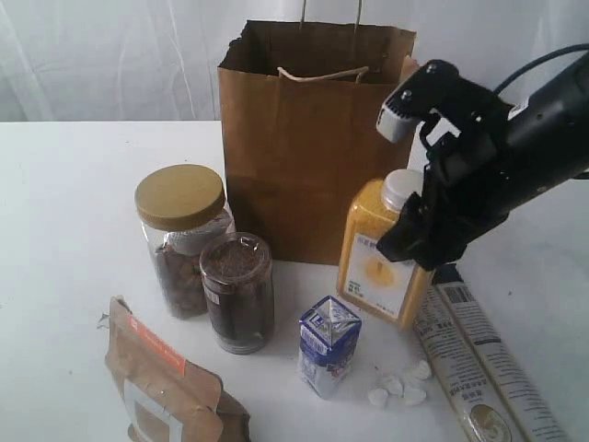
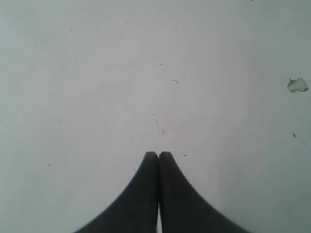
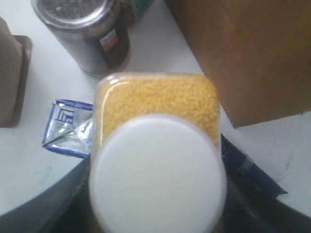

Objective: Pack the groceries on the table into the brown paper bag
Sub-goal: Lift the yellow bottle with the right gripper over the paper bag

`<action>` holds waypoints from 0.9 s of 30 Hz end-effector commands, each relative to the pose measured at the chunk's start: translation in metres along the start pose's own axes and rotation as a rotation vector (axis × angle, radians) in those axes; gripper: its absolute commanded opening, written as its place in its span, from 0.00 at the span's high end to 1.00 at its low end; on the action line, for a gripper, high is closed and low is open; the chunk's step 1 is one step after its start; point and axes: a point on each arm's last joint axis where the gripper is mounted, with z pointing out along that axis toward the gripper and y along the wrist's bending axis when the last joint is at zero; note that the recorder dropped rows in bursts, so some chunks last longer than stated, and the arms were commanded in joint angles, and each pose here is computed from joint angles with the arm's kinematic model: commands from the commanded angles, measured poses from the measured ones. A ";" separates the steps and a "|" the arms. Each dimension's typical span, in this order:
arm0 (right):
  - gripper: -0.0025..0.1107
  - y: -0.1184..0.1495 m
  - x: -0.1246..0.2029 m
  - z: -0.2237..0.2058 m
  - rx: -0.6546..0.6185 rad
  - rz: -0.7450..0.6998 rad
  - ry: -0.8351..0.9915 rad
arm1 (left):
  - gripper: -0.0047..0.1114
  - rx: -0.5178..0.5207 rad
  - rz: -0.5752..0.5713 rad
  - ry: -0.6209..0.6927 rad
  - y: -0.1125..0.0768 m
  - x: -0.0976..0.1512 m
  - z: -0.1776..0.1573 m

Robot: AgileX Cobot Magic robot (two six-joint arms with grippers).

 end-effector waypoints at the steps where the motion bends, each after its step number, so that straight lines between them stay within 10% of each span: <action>1: 0.72 0.016 -0.012 -0.042 0.002 0.022 -0.097 | 0.96 0.008 0.000 0.035 -0.001 0.005 0.000; 17: 0.72 0.076 -0.061 -0.156 -0.201 -0.042 -0.765 | 0.96 0.008 0.000 0.035 -0.001 0.005 0.000; 27: 0.72 0.045 -0.096 -0.155 -0.109 0.049 -1.026 | 0.96 0.008 0.000 0.035 -0.001 0.005 0.000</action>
